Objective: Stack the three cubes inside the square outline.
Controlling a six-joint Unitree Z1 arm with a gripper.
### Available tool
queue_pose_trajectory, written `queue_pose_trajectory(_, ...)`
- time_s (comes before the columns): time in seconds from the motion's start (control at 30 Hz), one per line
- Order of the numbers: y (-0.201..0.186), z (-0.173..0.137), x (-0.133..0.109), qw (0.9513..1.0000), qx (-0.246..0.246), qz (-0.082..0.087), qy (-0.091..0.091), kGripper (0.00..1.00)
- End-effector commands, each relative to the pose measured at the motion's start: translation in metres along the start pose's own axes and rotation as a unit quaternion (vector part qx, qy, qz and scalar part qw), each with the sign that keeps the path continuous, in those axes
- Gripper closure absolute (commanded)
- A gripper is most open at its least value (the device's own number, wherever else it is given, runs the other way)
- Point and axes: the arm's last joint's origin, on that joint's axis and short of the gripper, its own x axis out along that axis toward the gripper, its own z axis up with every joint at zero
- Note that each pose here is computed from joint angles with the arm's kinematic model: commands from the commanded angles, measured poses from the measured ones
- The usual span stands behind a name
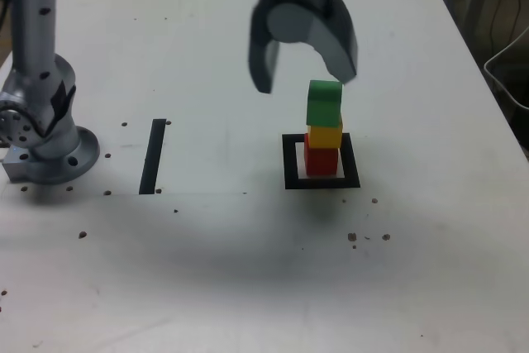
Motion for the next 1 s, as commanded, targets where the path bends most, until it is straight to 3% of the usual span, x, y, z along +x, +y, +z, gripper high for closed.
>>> queue_pose_trajectory(0.0, -0.002, -0.013, -0.005, 1.0000, -0.004, -0.002, -0.002, 0.00)
queue_pose_trajectory(0.27, -0.006, -0.055, 0.000, 0.9991, -0.035, -0.022, 0.013, 0.00)
queue_pose_trajectory(0.5, -0.009, -0.066, 0.017, 0.9979, -0.044, -0.044, 0.017, 0.00)
queue_pose_trajectory(0.67, -0.009, -0.072, 0.022, 0.9982, -0.044, -0.038, 0.014, 0.00)
queue_pose_trajectory(0.97, -0.004, -0.106, 0.050, 0.9974, -0.056, -0.030, 0.034, 0.00)
